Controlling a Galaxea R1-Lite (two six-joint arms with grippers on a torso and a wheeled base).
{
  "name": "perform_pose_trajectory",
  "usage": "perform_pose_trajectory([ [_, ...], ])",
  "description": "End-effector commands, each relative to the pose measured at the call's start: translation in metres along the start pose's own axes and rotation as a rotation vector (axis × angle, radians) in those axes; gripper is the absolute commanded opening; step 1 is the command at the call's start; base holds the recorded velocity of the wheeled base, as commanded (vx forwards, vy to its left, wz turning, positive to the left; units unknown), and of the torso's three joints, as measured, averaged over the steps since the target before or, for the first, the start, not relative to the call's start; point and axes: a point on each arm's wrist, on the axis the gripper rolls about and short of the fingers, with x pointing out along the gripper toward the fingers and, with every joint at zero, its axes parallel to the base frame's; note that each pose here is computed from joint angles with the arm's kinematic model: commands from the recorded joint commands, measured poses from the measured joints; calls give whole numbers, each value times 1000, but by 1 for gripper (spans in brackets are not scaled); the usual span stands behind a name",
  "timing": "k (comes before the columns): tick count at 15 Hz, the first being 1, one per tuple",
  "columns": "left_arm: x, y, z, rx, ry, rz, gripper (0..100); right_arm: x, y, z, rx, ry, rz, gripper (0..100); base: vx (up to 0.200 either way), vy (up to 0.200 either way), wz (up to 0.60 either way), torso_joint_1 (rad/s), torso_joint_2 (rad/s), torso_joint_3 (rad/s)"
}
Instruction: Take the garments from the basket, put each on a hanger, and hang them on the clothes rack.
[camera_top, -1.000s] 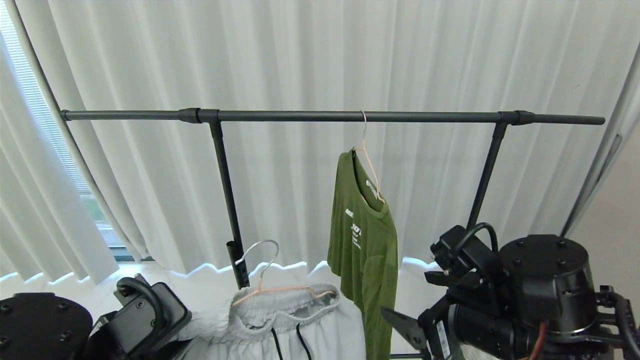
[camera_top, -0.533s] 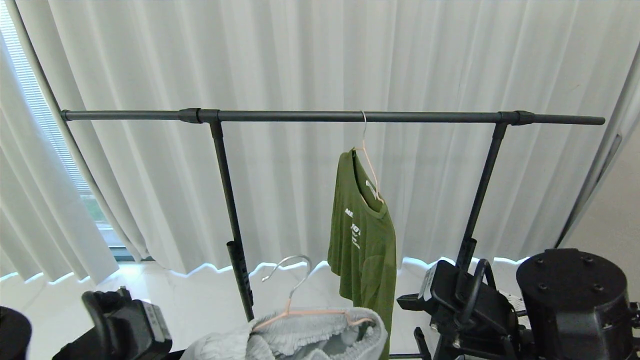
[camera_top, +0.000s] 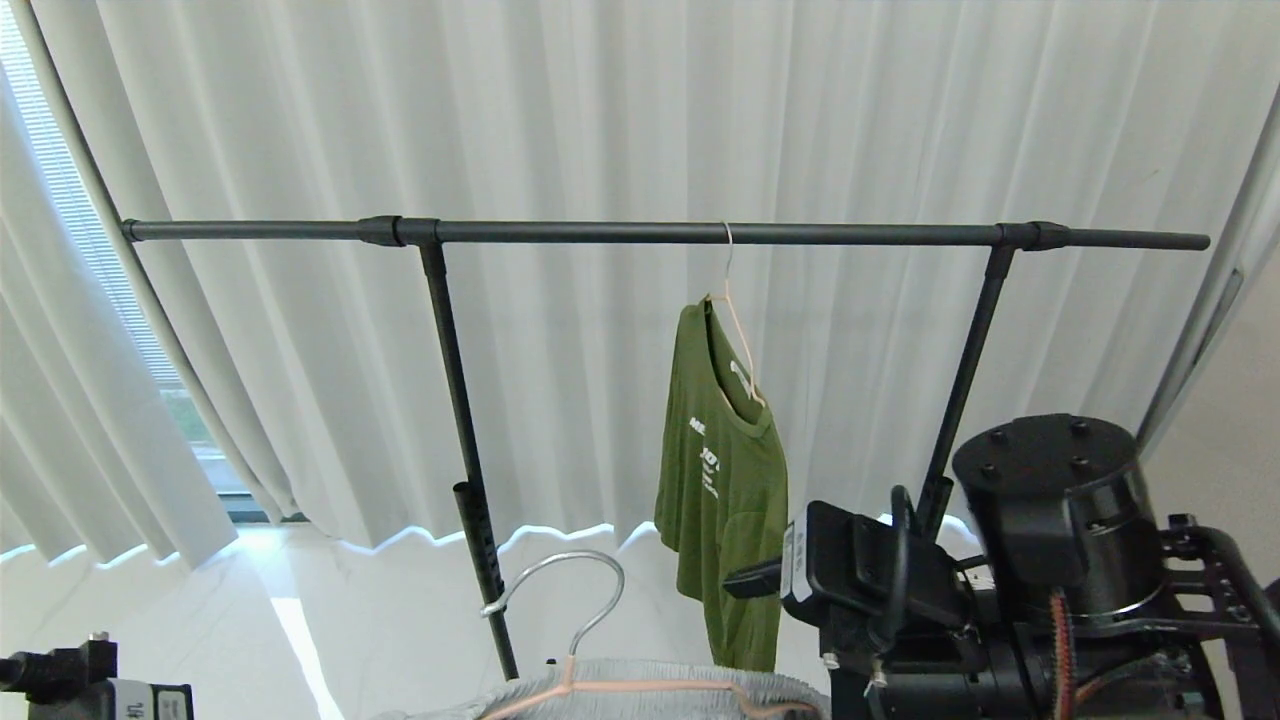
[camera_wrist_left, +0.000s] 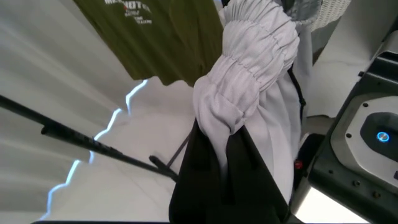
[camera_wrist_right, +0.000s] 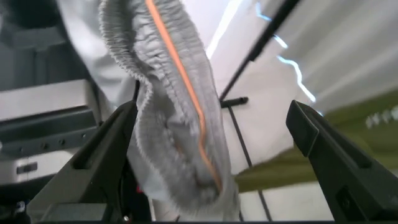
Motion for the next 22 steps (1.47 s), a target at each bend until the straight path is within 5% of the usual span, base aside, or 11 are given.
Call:
perform_pose_trajectory([
  [1, -2, 0, 3, 5, -27, 5, 0, 22, -2, -1, -27, 33, 57, 100, 0, 0, 0, 0, 0, 0],
  [13, -1, -2, 3, 17, -31, -22, 0, 37, -7, -1, -29, 44, 72, 100, 0, 0, 0, 0, 0, 0],
  [14, -1, -2, 3, 17, -31, -22, 0, 37, -7, -1, -29, 43, 75, 0, 0, 0, 0, 0, 0, 0],
  [22, -1, -2, 2, 18, -28, -20, 0, 31, -7, 3, -37, 22, 70, 0, 0, 0, 0, 0, 0, 0],
])
